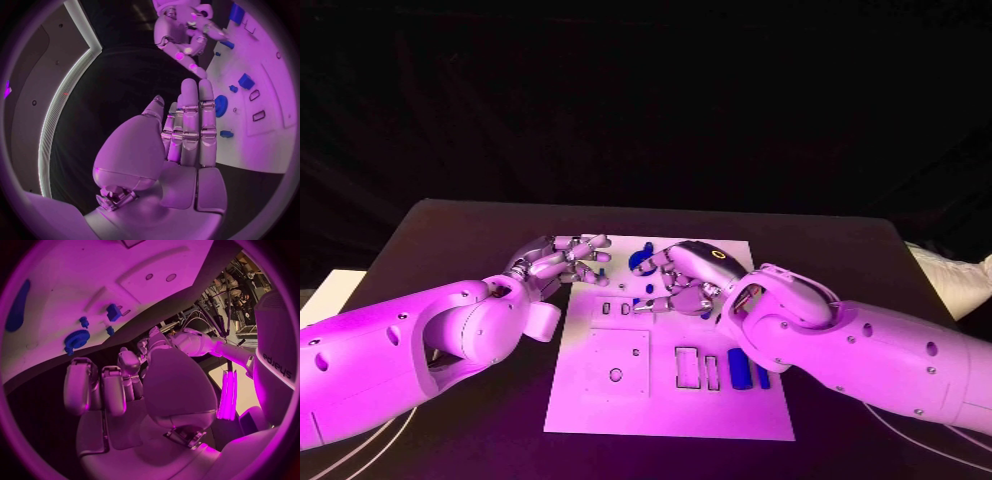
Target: Assemble the parts on the task board
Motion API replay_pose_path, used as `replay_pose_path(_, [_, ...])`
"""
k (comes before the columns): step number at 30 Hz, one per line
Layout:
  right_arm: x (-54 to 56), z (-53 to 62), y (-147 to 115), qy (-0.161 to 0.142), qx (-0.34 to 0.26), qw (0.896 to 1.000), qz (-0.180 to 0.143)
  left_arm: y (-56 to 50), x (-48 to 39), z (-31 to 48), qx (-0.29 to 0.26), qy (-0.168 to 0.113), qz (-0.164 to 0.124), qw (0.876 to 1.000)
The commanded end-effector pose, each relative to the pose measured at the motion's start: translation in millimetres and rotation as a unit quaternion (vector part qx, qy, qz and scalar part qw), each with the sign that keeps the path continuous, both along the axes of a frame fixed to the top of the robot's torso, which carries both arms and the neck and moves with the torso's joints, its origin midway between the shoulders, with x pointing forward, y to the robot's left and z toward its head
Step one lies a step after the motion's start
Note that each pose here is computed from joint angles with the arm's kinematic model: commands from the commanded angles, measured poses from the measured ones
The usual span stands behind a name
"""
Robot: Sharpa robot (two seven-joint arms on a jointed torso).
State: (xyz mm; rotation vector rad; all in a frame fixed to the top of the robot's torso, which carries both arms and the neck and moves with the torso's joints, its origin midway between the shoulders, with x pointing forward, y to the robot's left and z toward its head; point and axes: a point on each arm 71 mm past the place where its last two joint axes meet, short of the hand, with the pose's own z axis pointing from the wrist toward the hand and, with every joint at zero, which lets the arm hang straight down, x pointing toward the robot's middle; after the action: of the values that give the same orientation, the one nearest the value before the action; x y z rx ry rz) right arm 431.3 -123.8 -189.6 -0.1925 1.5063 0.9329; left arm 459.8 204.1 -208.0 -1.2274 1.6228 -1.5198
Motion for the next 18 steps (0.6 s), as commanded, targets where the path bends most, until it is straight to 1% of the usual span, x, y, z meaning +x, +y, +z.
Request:
replay_pose_path(1, [2.4,15.2,-15,0.031,0.068,0.997,0.015,-3.0,-1.7,-5.0,0.103,0.018,-0.067,0.992])
replay_pose_path(3, [8.7,24.2,-33,0.054,0.094,0.994,-0.006,-2.2,0.1,-4.4,0.154,0.023,-0.088,0.984])
replay_pose_path(4, [12.6,28.9,-42,0.063,0.107,0.992,-0.018,-2.1,1.1,-3.5,0.181,0.025,-0.102,0.978])
replay_pose_path(6, [20.3,37.1,-61,0.077,0.128,0.988,-0.044,-3.1,4.3,-1.1,0.239,0.027,-0.137,0.961])
replay_pose_path(7, [23.5,40.2,-69,0.081,0.136,0.986,-0.057,-3.8,6.7,1.0,0.272,0.024,-0.153,0.950])
replay_pose_path(8, [26.7,43.1,-79,0.084,0.145,0.983,-0.072,-4.8,10.0,3.5,0.314,0.018,-0.170,0.934])
replay_pose_path(10, [30.6,46.3,-94,0.086,0.155,0.980,-0.091,-6.5,16.2,7.5,0.382,0.005,-0.187,0.905])
replay_pose_path(12, [33.2,48.2,-104,0.086,0.161,0.978,-0.106,-7.9,22.4,11.0,0.437,-0.006,-0.191,0.879])
replay_pose_path(14, [34.8,49.3,-112,0.086,0.164,0.976,-0.116,-10.6,28.7,14.4,0.473,-0.013,-0.184,0.862])
replay_pose_path(16, [36.0,49.8,-117,0.085,0.165,0.975,-0.125,-14.6,33.9,16.9,0.495,-0.016,-0.175,0.851])
replay_pose_path(18, [37.1,49.8,-120,0.085,0.165,0.974,-0.131,-19.0,37.2,18.5,0.508,-0.015,-0.168,0.844])
